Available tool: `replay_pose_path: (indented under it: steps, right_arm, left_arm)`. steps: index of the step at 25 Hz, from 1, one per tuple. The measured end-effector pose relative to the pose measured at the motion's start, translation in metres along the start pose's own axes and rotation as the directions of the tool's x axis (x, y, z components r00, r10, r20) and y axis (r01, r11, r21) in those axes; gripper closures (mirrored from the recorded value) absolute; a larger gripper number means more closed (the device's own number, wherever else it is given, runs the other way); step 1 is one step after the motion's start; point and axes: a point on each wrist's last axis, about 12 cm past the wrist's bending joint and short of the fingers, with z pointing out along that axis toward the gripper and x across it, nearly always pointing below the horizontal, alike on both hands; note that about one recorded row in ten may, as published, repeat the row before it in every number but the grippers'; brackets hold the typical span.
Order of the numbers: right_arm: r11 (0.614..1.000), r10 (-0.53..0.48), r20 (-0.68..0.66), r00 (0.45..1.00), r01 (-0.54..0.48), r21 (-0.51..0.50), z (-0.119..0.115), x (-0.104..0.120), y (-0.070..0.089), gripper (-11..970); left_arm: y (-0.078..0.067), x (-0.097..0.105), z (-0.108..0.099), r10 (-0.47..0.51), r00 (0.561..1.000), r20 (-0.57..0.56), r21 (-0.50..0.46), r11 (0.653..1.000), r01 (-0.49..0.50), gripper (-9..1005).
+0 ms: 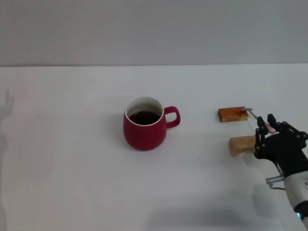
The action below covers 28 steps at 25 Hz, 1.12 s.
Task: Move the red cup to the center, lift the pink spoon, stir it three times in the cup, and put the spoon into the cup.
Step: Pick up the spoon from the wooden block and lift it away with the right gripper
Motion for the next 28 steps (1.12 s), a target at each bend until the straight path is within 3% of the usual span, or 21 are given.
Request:
replay_pose_path:
  steps: [28]
  right_arm:
    - [0.996, -0.052, 0.073, 0.996, 0.047, 0.069, 0.011, -0.024, -0.006, 827]
  left_arm:
    - [0.003, 0.002, -0.001, -0.005, 1.0, -0.007, -0.013, 1.0, 0.005, 167]
